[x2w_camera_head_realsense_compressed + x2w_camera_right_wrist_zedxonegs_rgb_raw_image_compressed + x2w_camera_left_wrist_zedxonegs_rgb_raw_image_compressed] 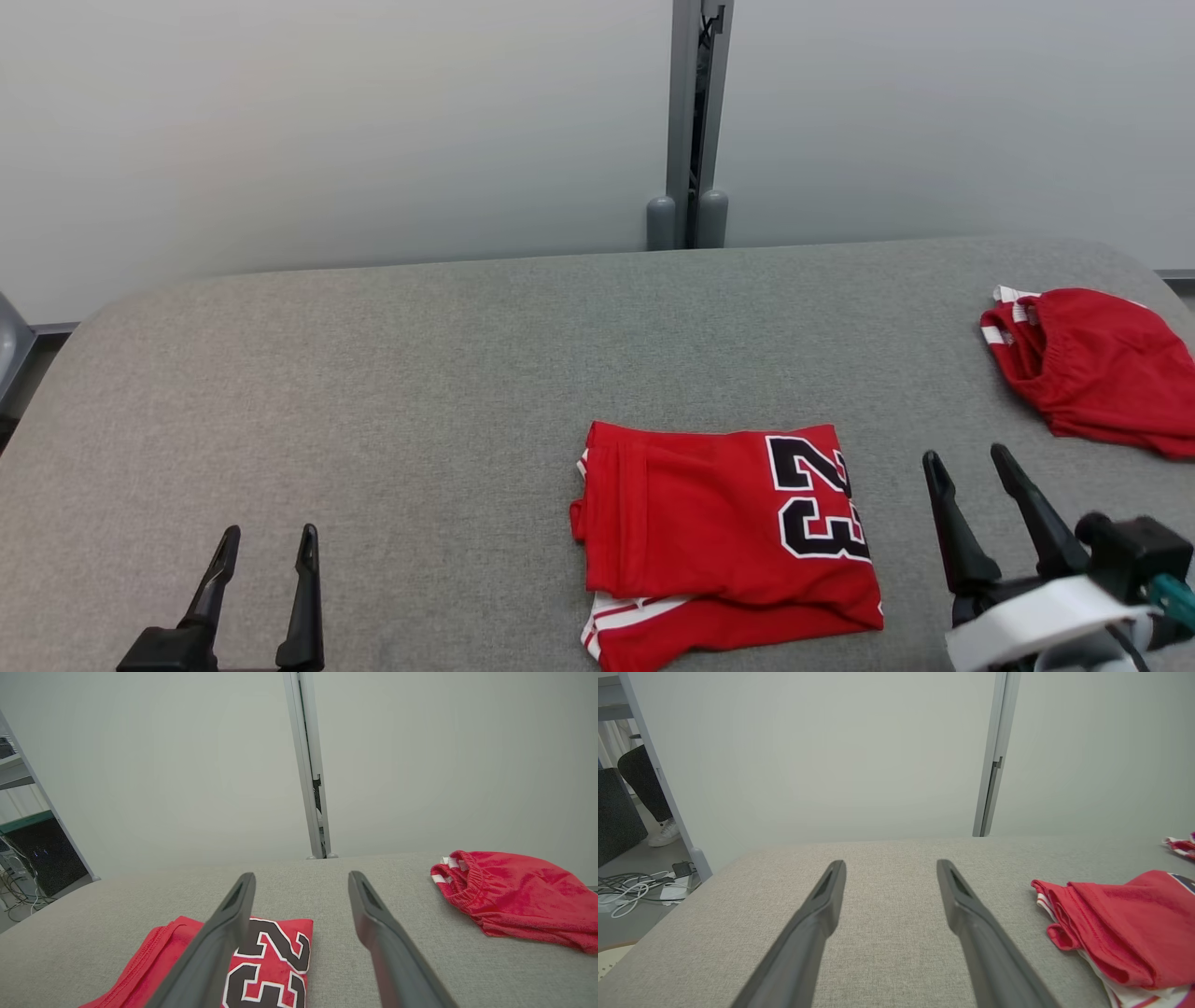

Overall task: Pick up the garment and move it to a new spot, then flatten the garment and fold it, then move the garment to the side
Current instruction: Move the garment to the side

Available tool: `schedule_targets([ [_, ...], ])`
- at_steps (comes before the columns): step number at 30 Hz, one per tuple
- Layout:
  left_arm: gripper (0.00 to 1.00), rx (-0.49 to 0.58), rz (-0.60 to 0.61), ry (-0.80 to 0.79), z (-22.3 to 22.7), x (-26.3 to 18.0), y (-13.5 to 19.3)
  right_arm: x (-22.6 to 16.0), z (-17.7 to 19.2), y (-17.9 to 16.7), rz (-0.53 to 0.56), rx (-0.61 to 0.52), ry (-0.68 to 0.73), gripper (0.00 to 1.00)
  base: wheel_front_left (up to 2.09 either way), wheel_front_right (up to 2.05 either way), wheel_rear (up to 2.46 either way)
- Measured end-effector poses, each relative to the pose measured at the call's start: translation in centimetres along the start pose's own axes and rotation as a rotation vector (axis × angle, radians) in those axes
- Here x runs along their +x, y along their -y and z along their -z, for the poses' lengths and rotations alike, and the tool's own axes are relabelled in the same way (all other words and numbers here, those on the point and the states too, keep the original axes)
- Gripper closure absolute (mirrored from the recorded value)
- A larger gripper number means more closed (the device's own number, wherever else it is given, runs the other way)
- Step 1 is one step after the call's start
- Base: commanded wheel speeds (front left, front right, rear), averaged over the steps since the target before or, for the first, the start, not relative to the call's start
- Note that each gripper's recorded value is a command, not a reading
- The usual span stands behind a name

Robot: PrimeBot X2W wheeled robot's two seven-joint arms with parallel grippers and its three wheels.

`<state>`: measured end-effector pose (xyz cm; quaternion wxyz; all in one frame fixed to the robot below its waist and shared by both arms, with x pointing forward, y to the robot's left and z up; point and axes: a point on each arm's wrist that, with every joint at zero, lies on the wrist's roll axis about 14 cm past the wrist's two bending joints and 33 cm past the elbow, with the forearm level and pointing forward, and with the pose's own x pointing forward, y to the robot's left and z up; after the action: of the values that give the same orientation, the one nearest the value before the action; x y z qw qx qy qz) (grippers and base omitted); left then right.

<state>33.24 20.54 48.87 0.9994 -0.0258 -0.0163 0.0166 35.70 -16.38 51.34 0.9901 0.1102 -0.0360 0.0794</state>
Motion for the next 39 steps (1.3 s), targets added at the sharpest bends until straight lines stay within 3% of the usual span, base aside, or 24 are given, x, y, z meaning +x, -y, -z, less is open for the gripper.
schedule_targets([
  [6,0.0,-0.007,-0.004,-0.008,0.2,0.0,0.1,2.9,0.1,-0.8,-0.045,-0.017,-0.037,0.0,0.0,0.0,0.0],
  [12,0.0,-0.013,-0.017,-0.02,0.6,-0.1,-0.1,4.7,4.2,-0.9,-0.051,-0.007,-0.206,0.0,0.0,0.0,0.0],
  [22,0.0,-0.019,-0.029,-0.029,0.9,1.0,-0.2,5.1,10.5,-0.6,-0.03,0.02,-0.421,0.0,0.0,0.0,0.0],
  [34,0.0,-0.014,-0.048,-0.047,1.4,1.5,-0.9,4.3,15.5,-1.6,-0.034,0.038,-0.593,0.0,0.0,0.0,0.0],
  [35,0.0,-0.014,-0.05,-0.044,1.3,1.6,-0.9,4.3,15.7,-1.8,-0.035,0.045,-0.599,0.14,0.0,0.0,0.0],
  [36,0.0,-0.014,-0.05,-0.043,1.3,1.6,-1.0,4.3,15.8,-2.0,-0.034,0.056,-0.601,0.62,0.0,0.0,0.0],
  [37,0.0,-0.013,-0.052,-0.044,1.3,1.6,-1.0,4.3,15.8,-2.1,-0.036,0.061,-0.601,1.0,0.0,0.0,0.0],
  [39,0.0,-0.014,-0.055,-0.043,1.3,1.7,-1.1,4.2,15.8,-2.5,-0.045,0.064,-0.601,1.0,0.0,0.0,0.0],
])
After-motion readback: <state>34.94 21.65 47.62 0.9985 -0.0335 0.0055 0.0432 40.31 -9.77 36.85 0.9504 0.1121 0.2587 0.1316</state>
